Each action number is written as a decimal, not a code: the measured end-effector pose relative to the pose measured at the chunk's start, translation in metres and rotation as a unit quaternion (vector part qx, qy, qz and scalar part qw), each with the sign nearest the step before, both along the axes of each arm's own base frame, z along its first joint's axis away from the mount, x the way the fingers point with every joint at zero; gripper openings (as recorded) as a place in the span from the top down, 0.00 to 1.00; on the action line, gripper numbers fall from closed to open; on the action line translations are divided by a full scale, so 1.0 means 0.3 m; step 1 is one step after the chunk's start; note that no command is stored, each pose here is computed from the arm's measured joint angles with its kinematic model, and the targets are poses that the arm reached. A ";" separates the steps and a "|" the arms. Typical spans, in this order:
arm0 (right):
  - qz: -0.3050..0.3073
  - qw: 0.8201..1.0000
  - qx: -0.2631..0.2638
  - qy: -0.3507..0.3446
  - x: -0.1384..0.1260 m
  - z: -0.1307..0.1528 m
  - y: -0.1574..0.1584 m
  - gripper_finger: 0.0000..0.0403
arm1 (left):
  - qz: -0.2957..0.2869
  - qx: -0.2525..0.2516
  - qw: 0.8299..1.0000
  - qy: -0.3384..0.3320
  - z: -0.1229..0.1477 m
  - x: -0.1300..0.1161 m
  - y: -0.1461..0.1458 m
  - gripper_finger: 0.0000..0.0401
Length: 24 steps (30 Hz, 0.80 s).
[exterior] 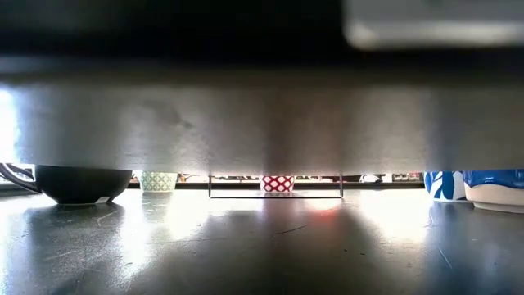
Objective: Place coffee mugs
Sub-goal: Put the light green mug on the shelf
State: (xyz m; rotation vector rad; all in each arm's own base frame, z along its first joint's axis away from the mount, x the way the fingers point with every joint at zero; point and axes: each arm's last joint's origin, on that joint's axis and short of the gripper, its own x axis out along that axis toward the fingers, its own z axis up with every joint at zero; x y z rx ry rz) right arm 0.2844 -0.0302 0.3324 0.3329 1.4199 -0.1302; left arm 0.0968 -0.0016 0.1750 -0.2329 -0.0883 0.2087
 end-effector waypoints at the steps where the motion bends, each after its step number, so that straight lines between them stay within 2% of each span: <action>1: 0.003 1.000 0.005 0.001 0.003 -0.001 0.024 0.97 | 0.000 0.000 1.000 0.000 0.000 0.000 0.000 0.80; 9: 0.053 0.999 0.012 0.001 0.040 -0.028 0.197 0.97 | 0.000 0.000 1.000 0.000 0.000 0.000 0.000 0.80; 14: 0.118 0.992 0.012 -0.046 0.100 -0.060 0.277 0.97 | 0.000 0.000 1.000 0.000 0.000 0.000 0.000 0.80; 18: 0.174 0.982 0.003 -0.069 0.146 -0.096 0.307 0.97 | 0.000 0.000 1.000 0.000 0.000 0.000 0.000 0.80; 24: 0.218 0.974 -0.009 -0.064 0.205 -0.166 0.311 0.97 | 0.000 0.000 1.000 0.000 0.000 0.000 0.000 0.80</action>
